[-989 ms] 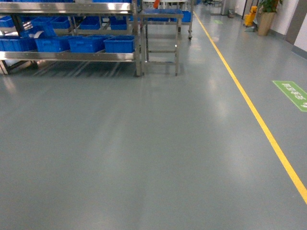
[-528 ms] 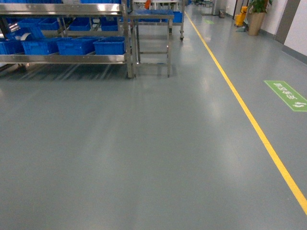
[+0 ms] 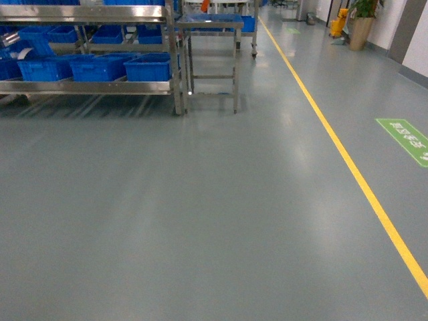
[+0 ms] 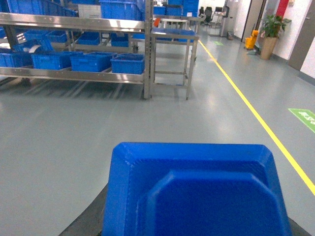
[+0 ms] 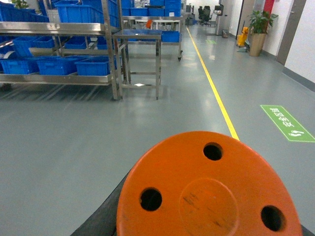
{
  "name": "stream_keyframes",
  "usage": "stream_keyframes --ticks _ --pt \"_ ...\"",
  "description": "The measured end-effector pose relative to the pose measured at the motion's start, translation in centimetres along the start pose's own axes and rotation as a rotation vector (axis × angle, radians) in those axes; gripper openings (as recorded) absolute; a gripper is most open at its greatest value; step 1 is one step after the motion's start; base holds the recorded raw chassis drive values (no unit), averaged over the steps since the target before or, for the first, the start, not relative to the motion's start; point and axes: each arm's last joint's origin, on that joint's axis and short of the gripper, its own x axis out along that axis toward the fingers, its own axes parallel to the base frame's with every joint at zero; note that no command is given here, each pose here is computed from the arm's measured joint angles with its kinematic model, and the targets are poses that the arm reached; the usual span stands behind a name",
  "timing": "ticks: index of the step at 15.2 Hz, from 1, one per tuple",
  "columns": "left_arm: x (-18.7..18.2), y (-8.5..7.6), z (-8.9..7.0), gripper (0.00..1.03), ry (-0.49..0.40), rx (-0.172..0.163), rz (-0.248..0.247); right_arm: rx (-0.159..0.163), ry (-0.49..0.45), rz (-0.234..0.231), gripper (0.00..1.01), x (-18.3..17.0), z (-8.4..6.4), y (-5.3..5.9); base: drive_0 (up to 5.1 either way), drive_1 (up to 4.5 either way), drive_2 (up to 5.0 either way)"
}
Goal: Sort blue parts and orange caps into right shelf containers
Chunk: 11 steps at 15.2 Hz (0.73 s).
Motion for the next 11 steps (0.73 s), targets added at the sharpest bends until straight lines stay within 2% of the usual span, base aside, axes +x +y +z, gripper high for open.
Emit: stream_keyframes --ticks 11 --pt "0.00 0.01 0.00 0.41 0.000 0.000 0.002 0.000 -0.003 0.000 0.43 0.00 0.03 0.00 -0.1 4.27 -4.4"
